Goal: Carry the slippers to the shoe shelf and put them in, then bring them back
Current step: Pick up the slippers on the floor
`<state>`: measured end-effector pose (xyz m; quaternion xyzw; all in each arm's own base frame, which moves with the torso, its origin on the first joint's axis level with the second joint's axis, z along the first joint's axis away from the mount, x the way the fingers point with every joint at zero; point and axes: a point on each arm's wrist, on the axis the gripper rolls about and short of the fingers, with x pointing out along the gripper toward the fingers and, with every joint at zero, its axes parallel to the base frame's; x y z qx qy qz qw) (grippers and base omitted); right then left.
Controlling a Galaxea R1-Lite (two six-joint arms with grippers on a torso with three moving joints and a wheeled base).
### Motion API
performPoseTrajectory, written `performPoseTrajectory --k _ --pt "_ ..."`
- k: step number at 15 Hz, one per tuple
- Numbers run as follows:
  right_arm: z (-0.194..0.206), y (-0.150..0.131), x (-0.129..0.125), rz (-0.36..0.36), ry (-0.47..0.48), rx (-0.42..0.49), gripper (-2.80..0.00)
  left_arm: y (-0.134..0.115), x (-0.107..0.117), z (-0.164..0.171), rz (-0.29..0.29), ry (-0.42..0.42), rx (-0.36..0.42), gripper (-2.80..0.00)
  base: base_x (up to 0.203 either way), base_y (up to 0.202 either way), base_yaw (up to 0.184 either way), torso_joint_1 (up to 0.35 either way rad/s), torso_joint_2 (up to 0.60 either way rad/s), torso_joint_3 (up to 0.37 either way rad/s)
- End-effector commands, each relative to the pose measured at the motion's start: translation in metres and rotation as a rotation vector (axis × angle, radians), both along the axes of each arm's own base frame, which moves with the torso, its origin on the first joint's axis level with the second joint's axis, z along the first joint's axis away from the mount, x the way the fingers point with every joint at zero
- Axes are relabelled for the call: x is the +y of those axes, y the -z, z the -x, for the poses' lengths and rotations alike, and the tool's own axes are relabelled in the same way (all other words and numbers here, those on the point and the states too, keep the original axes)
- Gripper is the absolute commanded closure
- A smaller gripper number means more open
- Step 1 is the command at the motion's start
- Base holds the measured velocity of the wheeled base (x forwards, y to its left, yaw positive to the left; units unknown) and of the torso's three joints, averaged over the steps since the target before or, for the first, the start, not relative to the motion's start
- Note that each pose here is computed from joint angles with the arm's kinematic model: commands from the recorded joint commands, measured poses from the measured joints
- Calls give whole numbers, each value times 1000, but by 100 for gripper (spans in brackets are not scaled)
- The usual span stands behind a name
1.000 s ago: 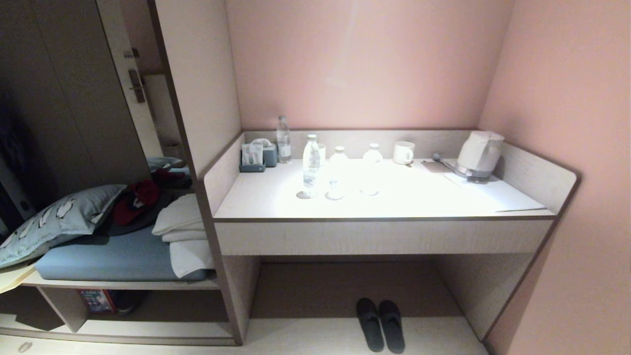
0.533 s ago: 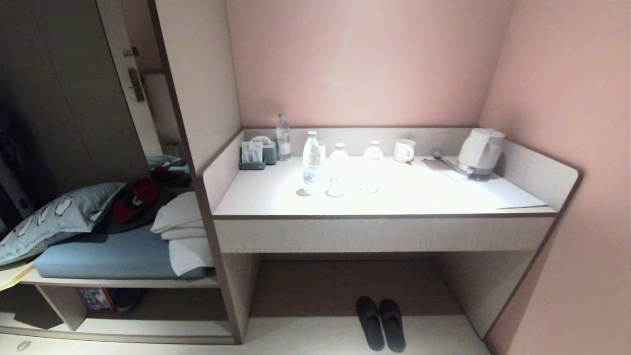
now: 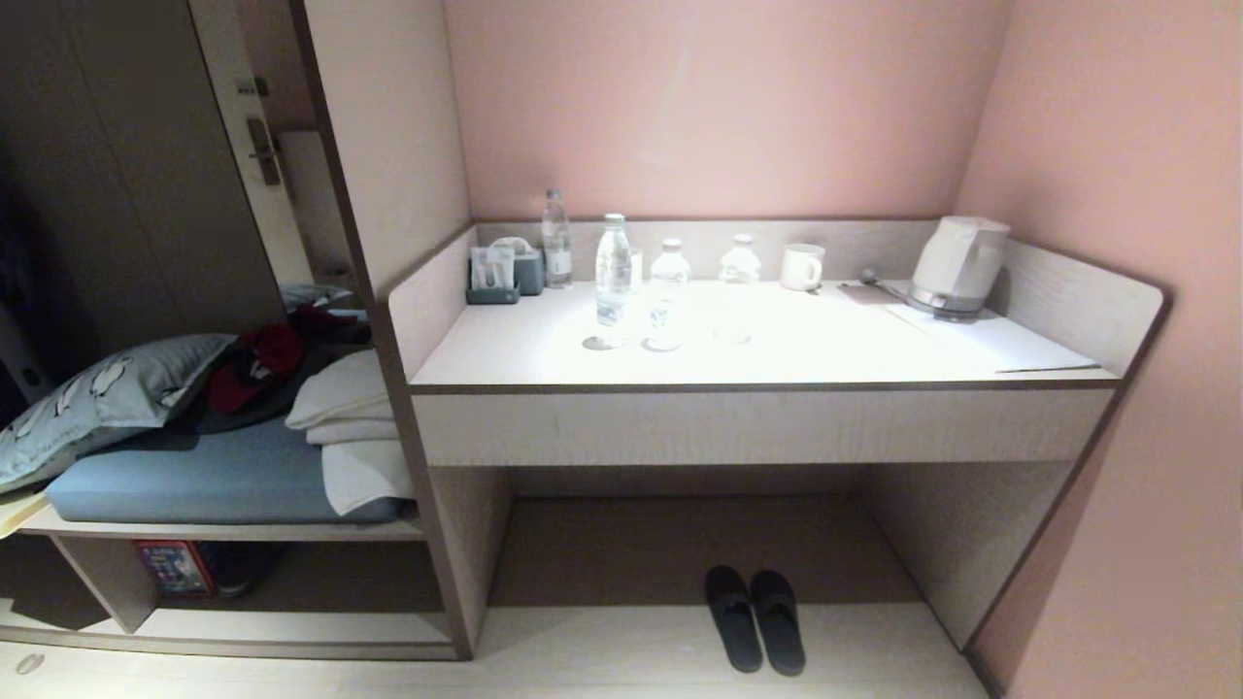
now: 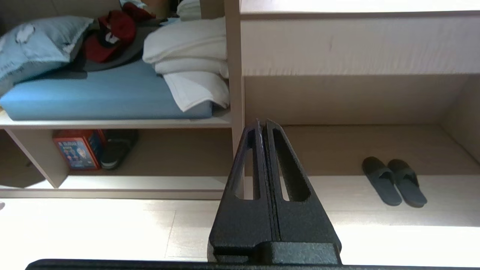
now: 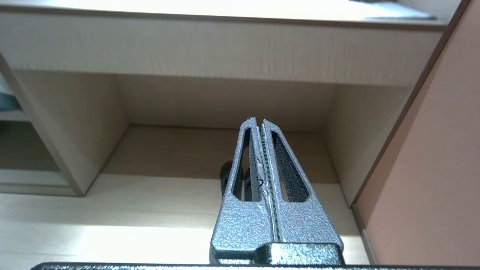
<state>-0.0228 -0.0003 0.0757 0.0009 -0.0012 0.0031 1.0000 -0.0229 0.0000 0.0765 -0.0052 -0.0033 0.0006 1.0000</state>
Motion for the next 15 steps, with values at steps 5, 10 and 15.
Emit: performPoseTrajectory --k 5,10,15 --pt "0 0 0 0 0 1 0 0 0 0 0 0 -1 0 0 0 0 -187 493 298" --pt "0 0 0 -1 0 1 0 0 0 0 2 0 -1 0 0 0 0 -156 466 310" --pt "0 0 0 -1 2 1 0 0 0 0 0 0 -1 0 0 0 0 -114 453 337"
